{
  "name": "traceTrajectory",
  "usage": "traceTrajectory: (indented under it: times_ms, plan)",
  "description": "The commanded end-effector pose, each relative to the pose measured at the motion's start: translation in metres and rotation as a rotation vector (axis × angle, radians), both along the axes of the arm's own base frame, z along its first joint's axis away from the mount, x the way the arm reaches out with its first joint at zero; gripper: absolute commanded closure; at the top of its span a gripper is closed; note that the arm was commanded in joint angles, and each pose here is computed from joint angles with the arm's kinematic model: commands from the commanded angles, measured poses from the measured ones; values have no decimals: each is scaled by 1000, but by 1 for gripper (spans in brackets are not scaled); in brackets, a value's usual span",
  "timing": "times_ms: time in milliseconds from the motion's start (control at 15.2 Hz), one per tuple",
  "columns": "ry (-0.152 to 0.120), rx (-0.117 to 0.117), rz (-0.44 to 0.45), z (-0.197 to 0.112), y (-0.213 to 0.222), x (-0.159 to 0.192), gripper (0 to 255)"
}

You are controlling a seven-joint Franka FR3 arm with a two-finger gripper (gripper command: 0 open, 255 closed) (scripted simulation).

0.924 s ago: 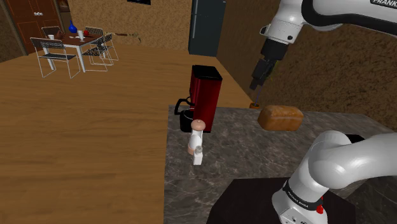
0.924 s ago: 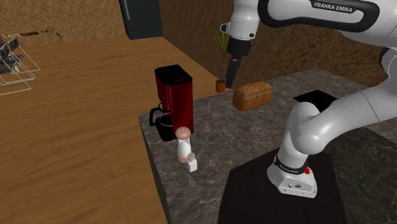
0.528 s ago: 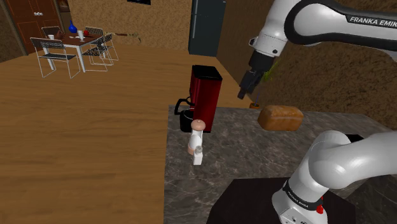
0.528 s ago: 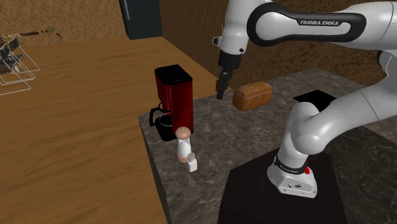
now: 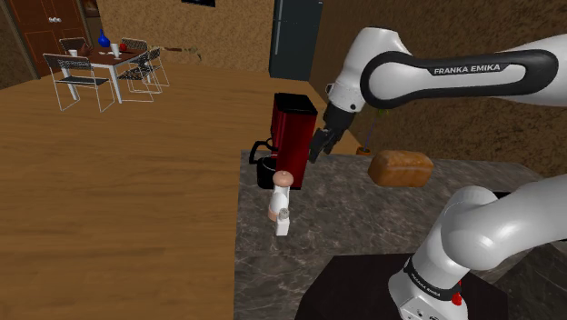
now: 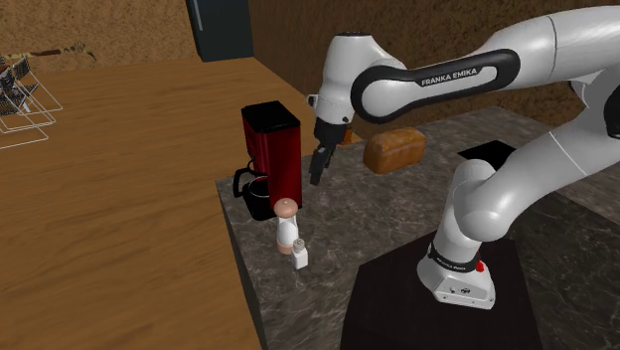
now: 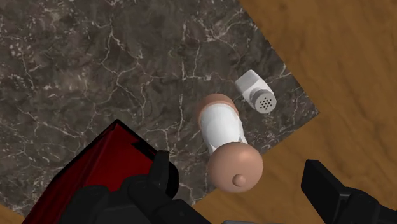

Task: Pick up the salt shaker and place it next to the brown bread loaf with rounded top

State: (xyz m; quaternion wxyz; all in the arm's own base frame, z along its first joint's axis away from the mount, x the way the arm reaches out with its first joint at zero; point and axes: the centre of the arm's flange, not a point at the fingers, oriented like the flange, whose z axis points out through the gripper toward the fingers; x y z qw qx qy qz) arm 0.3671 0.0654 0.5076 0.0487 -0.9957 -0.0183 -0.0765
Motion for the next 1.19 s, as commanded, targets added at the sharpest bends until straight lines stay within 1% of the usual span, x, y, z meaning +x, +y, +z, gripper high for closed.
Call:
traceTrajectory:
  times_ms: [0,330,396,858,1122]
  plan:
    - [-14,2,-4,-20,10,14,0]
    - [-40,5,-12,-70,32,48,0]
    - [-44,5,-13,-76,34,52,0]
    - [-44,5,-13,-112,38,59,0]
    - [-44,5,-13,-115,38,60,0]
